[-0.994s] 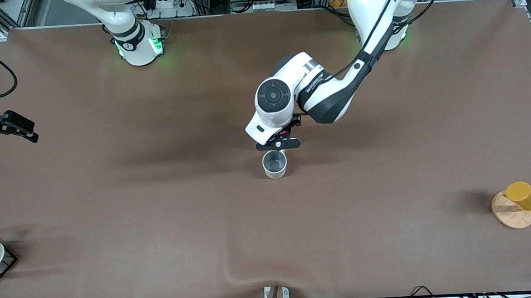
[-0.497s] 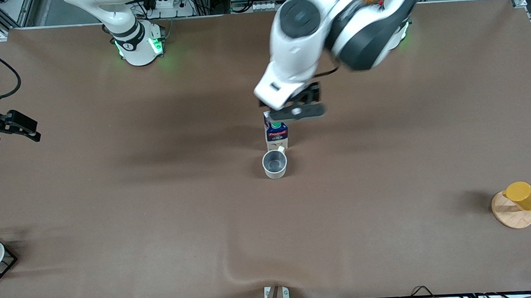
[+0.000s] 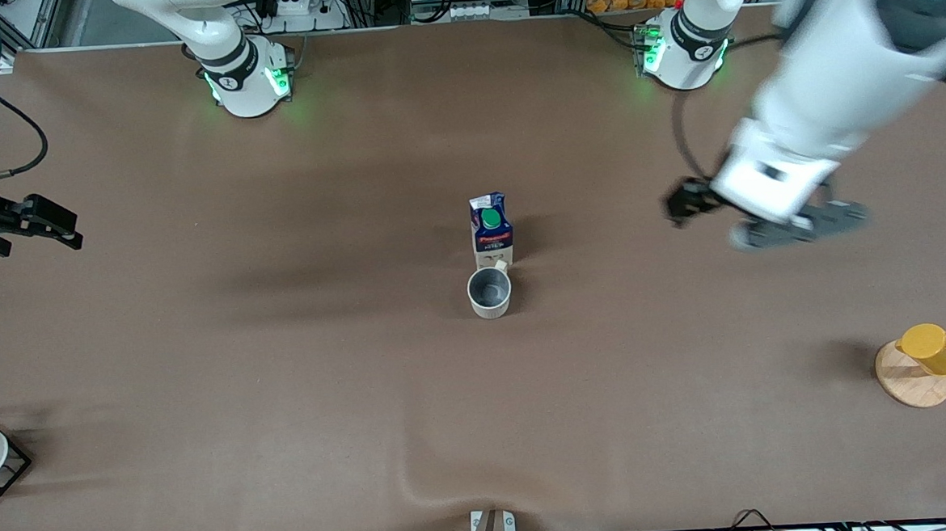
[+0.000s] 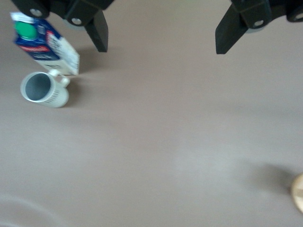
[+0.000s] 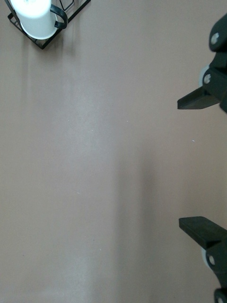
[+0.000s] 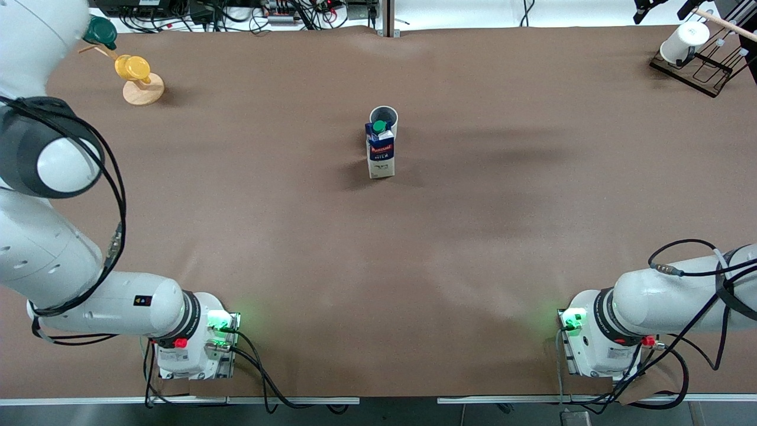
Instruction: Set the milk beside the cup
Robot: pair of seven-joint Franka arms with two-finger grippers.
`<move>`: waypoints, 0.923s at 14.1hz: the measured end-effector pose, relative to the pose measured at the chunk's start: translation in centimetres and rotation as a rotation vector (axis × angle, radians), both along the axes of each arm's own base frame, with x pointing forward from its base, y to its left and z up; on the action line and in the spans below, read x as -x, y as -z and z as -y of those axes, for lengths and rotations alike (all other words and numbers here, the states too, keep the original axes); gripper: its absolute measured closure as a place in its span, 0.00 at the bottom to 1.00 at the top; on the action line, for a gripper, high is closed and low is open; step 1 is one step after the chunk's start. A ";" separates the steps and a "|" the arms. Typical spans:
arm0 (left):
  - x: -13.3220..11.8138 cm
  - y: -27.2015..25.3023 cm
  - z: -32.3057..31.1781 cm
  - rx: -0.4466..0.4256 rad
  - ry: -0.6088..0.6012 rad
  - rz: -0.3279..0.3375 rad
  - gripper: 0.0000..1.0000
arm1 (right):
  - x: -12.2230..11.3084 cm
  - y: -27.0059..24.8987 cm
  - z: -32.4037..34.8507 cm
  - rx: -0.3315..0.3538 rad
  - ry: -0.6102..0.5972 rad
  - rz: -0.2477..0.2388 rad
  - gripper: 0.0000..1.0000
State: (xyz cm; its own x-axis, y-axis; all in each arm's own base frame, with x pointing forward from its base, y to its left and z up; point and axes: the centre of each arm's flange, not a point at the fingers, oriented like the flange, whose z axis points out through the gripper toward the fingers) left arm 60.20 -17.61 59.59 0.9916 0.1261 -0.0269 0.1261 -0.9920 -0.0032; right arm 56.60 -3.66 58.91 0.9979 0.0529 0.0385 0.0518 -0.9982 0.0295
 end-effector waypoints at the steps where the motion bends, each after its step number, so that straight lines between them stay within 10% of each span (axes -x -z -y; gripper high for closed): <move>1: -0.3 -0.1 -2.2 -0.005 -0.003 -0.014 0.00 | 0.0 0.0 0.0 0.000 0.000 -0.001 0.00; 13: 4.1 -3.1 -11.9 -0.054 0.047 -0.030 0.00 | 0.1 0.3 -0.2 -0.001 0.001 -0.020 0.00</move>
State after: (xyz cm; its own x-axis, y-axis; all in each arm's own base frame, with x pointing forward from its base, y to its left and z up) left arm 56.10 -5.66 62.65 0.9953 0.0819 -0.0514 0.0788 -0.9951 -0.0604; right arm 56.46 -3.46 58.59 0.9985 0.0516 0.0189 0.0511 -0.9983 0.0273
